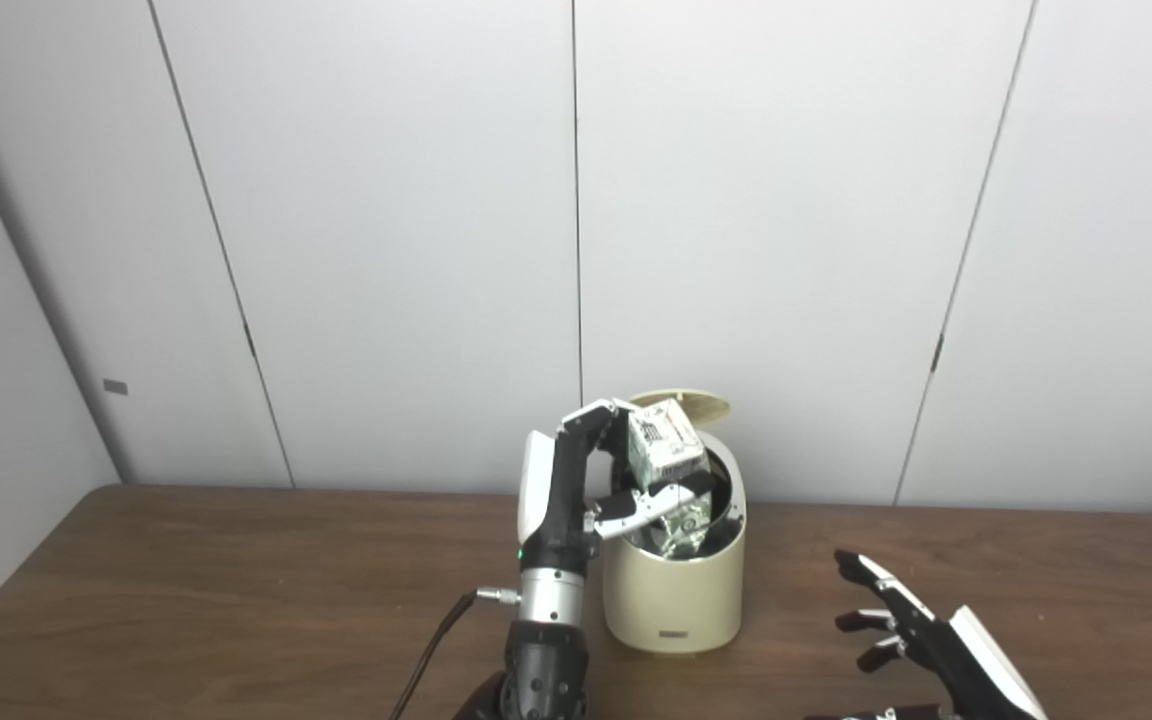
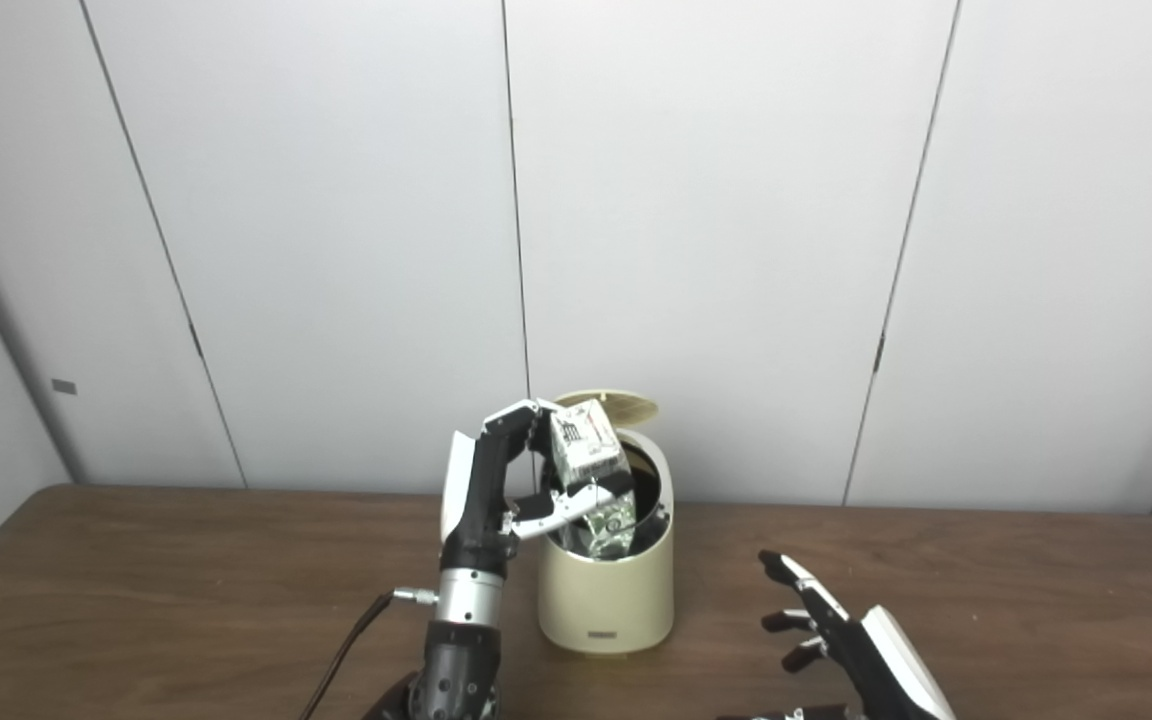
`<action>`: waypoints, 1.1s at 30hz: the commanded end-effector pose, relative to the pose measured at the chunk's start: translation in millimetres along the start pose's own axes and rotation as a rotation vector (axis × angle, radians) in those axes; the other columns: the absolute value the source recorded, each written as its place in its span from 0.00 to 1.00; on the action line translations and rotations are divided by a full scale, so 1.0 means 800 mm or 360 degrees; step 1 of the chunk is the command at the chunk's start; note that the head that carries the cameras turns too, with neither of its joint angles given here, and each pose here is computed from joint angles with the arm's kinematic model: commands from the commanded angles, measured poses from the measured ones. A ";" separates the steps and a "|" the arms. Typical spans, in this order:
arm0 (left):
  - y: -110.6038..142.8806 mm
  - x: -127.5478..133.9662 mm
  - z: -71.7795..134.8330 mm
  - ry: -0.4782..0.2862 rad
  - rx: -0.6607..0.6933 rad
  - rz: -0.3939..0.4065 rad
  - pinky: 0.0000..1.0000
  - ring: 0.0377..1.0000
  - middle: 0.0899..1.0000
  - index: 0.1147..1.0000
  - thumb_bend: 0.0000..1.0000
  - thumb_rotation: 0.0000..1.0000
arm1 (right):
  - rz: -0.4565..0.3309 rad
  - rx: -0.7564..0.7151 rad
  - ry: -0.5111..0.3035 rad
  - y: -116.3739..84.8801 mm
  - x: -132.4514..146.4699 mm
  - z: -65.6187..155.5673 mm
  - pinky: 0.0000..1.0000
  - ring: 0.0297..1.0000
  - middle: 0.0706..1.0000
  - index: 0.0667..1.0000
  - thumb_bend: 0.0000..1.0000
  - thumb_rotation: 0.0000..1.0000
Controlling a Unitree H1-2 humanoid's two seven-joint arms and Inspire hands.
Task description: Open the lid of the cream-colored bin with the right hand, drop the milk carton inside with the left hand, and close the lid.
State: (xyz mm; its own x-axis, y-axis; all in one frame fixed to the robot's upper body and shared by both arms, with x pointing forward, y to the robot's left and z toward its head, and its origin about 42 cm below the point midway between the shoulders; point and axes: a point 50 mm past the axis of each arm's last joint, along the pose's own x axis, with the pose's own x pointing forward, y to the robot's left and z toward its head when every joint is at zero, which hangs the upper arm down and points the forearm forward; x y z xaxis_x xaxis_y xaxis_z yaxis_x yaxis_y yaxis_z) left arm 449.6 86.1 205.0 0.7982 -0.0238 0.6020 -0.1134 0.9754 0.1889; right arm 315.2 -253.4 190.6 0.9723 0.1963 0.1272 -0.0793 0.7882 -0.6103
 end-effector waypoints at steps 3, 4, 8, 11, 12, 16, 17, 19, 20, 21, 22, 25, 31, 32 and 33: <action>-0.003 0.028 0.016 -0.0162 0.0050 0.0063 0.48 0.44 0.42 0.44 0.50 0.00 | -0.0068 -0.0012 -0.0108 -0.015 0.004 0.017 0.57 0.73 0.90 0.92 0.79 0.24; -0.004 0.027 0.015 -0.0165 0.0059 0.0073 0.47 0.44 0.42 0.44 0.50 0.00 | -0.0069 -0.0016 -0.0106 -0.015 0.003 0.017 0.57 0.73 0.90 0.92 0.79 0.24; -0.007 0.027 0.012 -0.0165 0.0085 0.0105 0.48 0.44 0.41 0.44 0.50 0.00 | -0.0076 -0.0011 -0.0106 -0.017 0.002 0.018 0.57 0.74 0.89 0.91 0.80 0.24; -0.009 0.026 0.010 -0.0170 0.0102 0.0120 0.47 0.44 0.41 0.44 0.50 0.00 | -0.0076 -0.0008 -0.0109 -0.019 0.001 0.018 0.56 0.74 0.89 0.91 0.79 0.23; -0.009 0.025 0.009 -0.0173 0.0114 0.0124 0.47 0.44 0.41 0.45 0.50 0.00 | -0.0076 -0.0007 -0.0111 -0.019 0.001 0.018 0.56 0.74 0.89 0.91 0.79 0.23; -0.011 0.021 0.001 -0.0168 0.0165 0.0144 0.46 0.44 0.41 0.45 0.50 0.00 | -0.0084 -0.0002 -0.0111 -0.020 0.000 0.019 0.56 0.73 0.89 0.90 0.79 0.24; -0.011 0.019 -0.001 -0.0166 0.0176 0.0148 0.46 0.44 0.41 0.45 0.50 0.00 | -0.0086 -0.0002 -0.0112 -0.020 0.000 0.019 0.56 0.73 0.89 0.90 0.79 0.24; -0.012 0.017 -0.005 -0.0160 0.0205 0.0158 0.45 0.43 0.41 0.45 0.50 0.00 | -0.0089 -0.0004 -0.0118 -0.021 -0.001 0.020 0.55 0.73 0.89 0.90 0.78 0.23; -0.013 0.015 -0.008 -0.0152 0.0217 0.0165 0.44 0.43 0.41 0.45 0.50 0.00 | -0.0091 -0.0008 -0.0121 -0.022 -0.002 0.019 0.55 0.73 0.89 0.90 0.78 0.23; -0.014 0.014 -0.010 -0.0148 0.0228 0.0171 0.44 0.43 0.41 0.45 0.50 0.00 | -0.0092 -0.0008 -0.0118 -0.022 -0.002 0.019 0.55 0.73 0.89 0.90 0.78 0.22; -0.014 0.013 -0.011 -0.0142 0.0235 0.0175 0.44 0.43 0.41 0.45 0.50 0.00 | -0.0093 -0.0008 -0.0114 -0.023 -0.003 0.018 0.55 0.73 0.89 0.91 0.78 0.21; -0.016 0.010 -0.014 -0.0134 0.0253 0.0186 0.42 0.42 0.42 0.45 0.50 0.00 | -0.0093 -0.0005 -0.0107 -0.024 -0.005 0.017 0.55 0.73 0.89 0.90 0.78 0.21; -0.017 0.014 -0.017 -0.0134 0.0280 0.0210 0.43 0.43 0.42 0.44 0.51 0.00 | -0.0088 -0.0002 -0.0105 -0.024 -0.008 0.017 0.54 0.72 0.89 0.90 0.78 0.24; -0.017 0.014 -0.017 -0.0134 0.0280 0.0212 0.43 0.43 0.42 0.44 0.51 0.00 | -0.0087 -0.0001 -0.0107 -0.024 -0.008 0.017 0.54 0.72 0.89 0.90 0.78 0.24; -0.016 0.016 -0.016 -0.0131 0.0275 0.0215 0.43 0.43 0.41 0.44 0.51 0.00 | -0.0086 -0.0002 -0.0105 -0.023 -0.008 0.017 0.54 0.72 0.89 0.90 0.78 0.24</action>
State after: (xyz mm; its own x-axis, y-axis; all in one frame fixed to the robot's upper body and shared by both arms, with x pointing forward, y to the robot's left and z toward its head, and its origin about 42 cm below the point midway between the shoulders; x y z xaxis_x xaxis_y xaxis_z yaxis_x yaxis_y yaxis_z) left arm 459.7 76.1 185.0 0.7385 0.0790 0.6697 -0.3035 0.9258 0.2254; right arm 306.8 -261.4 194.8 0.9736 0.1787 0.1421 -0.0593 0.7990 -0.5984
